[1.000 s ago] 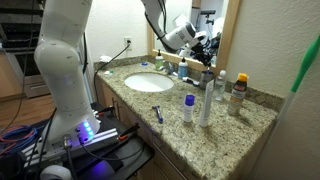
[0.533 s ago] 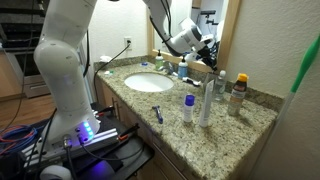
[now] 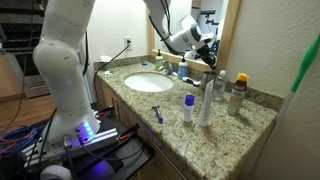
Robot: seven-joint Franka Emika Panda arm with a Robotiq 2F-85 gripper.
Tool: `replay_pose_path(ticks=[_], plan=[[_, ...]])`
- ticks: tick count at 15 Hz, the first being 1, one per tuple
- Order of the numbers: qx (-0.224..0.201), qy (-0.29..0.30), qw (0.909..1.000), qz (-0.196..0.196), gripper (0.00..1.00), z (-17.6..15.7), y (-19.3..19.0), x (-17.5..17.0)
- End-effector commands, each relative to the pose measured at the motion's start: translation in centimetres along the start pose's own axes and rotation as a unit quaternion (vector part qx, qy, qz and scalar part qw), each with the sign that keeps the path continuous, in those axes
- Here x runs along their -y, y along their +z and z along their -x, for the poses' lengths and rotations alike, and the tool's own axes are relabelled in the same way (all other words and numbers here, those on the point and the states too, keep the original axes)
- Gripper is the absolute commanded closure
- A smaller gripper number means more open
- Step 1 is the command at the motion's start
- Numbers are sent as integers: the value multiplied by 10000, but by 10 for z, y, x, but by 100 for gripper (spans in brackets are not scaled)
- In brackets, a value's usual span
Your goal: Take the toothbrush from the cup and put it on the counter, then pick the toothpaste and put it in the cup
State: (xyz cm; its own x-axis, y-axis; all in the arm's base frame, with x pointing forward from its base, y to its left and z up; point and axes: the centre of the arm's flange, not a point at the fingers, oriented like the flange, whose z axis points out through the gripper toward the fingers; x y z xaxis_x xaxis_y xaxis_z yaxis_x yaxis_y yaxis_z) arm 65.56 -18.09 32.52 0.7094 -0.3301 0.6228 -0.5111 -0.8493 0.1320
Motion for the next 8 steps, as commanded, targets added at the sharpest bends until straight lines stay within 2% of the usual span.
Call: replay_pose_path(ticks=[1, 6, 8], plan=[[-202, 68, 9979, -607, 98, 6, -46, -28], [-874, 108, 9910, -1004, 98, 10, -118, -63], [-962, 147, 9880, -1202, 98, 8, -153, -79]])
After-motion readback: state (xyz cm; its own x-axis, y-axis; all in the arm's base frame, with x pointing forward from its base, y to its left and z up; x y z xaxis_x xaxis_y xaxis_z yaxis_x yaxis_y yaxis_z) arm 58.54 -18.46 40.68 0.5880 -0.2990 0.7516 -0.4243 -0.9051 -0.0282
